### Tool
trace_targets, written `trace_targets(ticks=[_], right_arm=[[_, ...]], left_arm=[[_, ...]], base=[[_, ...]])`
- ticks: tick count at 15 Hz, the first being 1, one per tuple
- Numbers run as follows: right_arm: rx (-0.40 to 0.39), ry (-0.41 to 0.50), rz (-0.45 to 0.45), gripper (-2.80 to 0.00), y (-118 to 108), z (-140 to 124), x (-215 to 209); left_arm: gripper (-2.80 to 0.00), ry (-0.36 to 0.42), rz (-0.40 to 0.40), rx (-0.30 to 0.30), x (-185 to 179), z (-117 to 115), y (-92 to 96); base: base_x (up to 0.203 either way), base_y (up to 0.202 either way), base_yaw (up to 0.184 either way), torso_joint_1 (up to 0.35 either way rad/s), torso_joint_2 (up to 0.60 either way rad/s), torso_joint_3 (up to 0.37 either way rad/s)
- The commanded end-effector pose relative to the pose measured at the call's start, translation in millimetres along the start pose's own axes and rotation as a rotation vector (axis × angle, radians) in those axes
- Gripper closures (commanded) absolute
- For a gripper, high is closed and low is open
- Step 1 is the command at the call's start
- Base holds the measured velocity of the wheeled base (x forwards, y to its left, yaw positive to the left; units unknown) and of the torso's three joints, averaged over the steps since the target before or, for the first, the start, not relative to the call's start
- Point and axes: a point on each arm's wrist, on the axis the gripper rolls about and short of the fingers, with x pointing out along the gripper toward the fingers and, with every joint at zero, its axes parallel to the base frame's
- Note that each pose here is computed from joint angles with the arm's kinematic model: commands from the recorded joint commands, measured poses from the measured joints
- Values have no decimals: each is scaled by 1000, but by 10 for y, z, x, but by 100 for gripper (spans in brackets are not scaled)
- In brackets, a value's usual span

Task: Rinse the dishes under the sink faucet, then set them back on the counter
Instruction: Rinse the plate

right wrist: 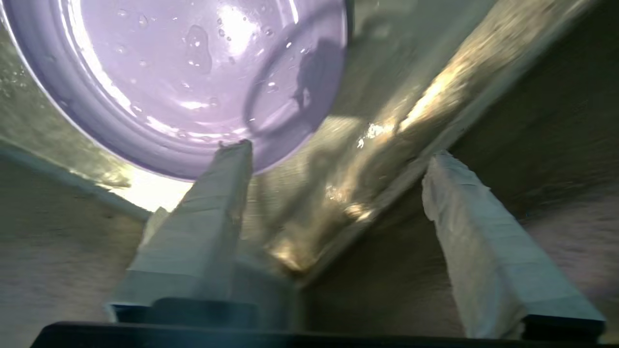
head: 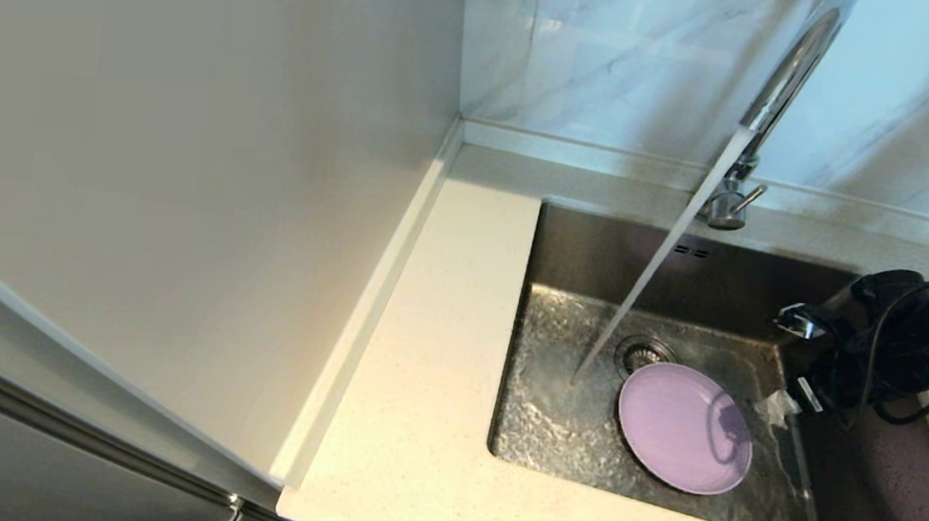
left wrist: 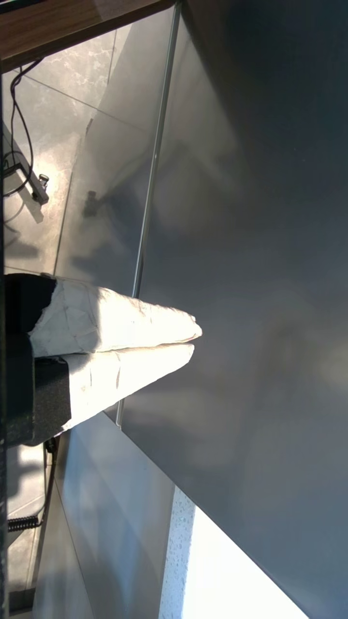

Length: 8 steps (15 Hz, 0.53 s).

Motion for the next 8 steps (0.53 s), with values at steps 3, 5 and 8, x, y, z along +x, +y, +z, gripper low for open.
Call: trace_targets(ticks=[3, 5, 8], right_arm=[[57, 52, 41, -280, 4, 2, 352], [59, 51, 44, -280, 30, 48, 443], [64, 41, 41, -280, 36, 127, 562]], left_arm=[[0, 0, -1, 0, 0, 0, 0], [0, 0, 0, 0, 0, 0, 0], [0, 0, -1, 0, 0, 0, 0]], base=[[0, 0, 0, 0, 0, 0], [0, 0, 0, 0, 0, 0], [0, 0, 0, 0, 0, 0]])
